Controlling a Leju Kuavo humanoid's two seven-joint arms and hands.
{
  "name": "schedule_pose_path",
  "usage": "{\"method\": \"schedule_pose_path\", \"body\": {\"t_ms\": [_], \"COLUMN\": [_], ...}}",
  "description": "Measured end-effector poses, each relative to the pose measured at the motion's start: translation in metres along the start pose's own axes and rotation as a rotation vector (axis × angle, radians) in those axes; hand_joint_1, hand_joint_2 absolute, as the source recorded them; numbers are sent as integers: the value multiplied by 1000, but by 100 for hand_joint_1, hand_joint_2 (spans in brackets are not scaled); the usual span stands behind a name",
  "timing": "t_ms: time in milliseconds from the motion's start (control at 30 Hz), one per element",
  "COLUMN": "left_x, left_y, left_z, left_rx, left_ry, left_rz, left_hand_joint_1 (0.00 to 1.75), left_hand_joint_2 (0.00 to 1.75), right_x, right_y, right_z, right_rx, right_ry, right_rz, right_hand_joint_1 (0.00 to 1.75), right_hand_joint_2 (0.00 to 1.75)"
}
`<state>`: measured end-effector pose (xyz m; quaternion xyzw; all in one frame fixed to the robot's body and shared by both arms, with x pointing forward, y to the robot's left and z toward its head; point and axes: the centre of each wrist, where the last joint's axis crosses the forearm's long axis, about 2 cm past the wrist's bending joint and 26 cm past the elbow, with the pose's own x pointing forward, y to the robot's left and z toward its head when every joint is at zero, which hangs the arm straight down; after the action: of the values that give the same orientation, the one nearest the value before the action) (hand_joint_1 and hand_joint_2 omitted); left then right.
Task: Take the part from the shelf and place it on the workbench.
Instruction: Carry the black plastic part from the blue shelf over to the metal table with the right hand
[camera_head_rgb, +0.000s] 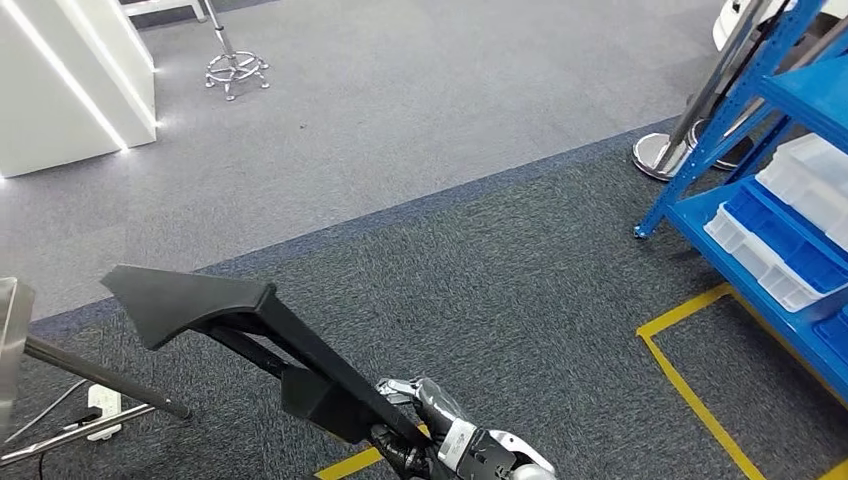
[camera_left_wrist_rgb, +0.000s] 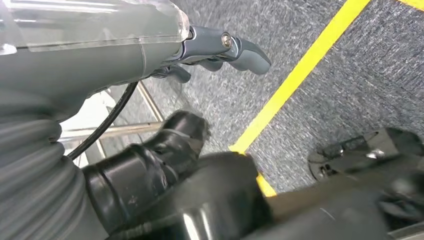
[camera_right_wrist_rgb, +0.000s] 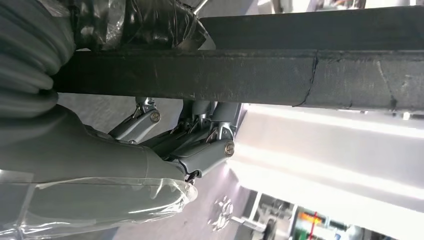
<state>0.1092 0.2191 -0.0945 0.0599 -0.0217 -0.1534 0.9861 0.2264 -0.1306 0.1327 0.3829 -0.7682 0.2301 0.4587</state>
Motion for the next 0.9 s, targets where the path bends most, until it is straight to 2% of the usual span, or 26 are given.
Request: {"method": "schedule_pose_path", "body": {"t_ms": [700,900], "left_x": [5,8], "left_y": [-9,-6], "left_z": [3,4], "left_rx": [-12,1], "left_ry": [17,15], "left_rz": [99,140], "left_hand_joint_1": [0,0], "left_hand_joint_2": [175,175], "right_x": [-5,-8], "right_y": [0,1], "right_z": [-36,-37], "right_rx": [87,90], "right_ry": [-24,-14], "right_rz": [-66,-73], "right_hand_joint_1": [171,171], "right_hand_joint_2": [175,175]}}
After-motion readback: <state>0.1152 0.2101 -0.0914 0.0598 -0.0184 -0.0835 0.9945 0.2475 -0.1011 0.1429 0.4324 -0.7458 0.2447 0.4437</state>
